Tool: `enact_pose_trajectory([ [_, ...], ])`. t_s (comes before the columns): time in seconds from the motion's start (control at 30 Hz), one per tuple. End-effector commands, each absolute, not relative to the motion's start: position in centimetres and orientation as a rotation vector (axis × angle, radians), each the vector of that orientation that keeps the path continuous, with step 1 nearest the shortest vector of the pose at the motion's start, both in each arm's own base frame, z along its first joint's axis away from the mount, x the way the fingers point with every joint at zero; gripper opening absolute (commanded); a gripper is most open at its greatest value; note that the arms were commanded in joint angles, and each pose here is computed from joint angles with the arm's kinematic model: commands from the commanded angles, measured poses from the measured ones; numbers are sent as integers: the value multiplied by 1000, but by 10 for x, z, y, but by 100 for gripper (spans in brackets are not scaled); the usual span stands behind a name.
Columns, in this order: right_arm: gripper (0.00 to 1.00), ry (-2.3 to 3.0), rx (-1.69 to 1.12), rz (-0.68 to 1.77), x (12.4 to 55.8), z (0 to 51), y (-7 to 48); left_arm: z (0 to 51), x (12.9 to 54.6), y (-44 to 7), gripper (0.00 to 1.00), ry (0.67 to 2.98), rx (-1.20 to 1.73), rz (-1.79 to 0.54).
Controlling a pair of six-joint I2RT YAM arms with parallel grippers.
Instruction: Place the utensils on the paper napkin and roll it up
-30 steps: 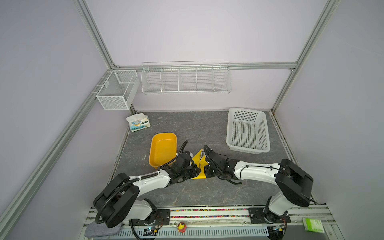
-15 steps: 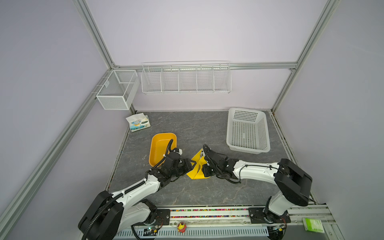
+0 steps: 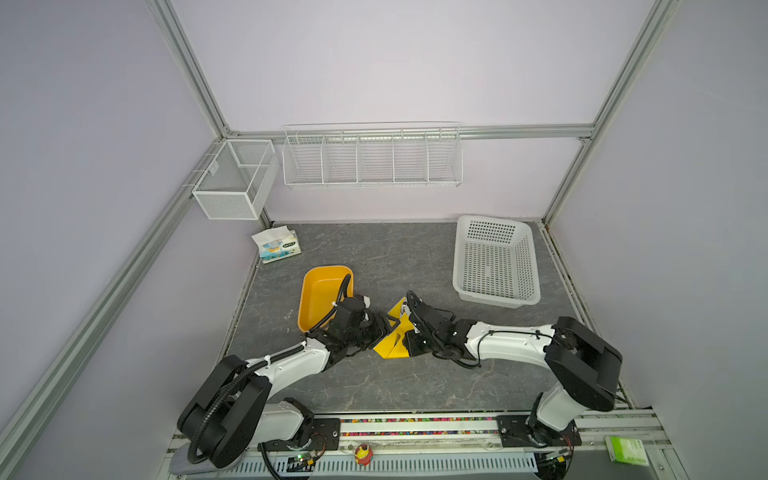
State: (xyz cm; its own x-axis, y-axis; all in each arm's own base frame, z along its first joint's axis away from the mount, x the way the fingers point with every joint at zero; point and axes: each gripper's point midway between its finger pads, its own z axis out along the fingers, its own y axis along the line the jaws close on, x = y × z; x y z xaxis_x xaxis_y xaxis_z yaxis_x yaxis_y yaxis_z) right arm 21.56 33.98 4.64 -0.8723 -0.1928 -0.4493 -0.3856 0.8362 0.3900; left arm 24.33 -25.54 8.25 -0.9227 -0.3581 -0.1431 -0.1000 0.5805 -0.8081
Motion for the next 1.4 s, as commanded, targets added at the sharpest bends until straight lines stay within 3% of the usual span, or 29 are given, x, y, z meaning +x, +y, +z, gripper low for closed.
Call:
enact_pose_trajectory([
  [0.0,23,2629,-464,664,210,38,338,93,251,-270,63,2499,-356,-1362],
  [0.13,23,2630,-467,661,210,38,337,87,253,-272,60,2514,-363,-1363],
  [0.8,26,2619,-491,675,207,44,337,60,243,-262,17,2614,-412,-1265],
  [0.97,35,2595,-480,719,205,55,337,54,240,-256,4,2628,-377,-1212],
  [1.03,45,2577,-458,754,204,63,336,50,238,-254,1,2639,-373,-1196],
  [1.1,47,2561,-416,783,206,70,330,46,236,-251,0,2647,-373,-1176],
  [1.27,47,2541,-282,899,212,79,312,43,234,-250,0,2652,-347,-1171],
  [1.37,39,2575,-245,929,212,72,306,44,233,-251,0,2649,-331,-1183],
])
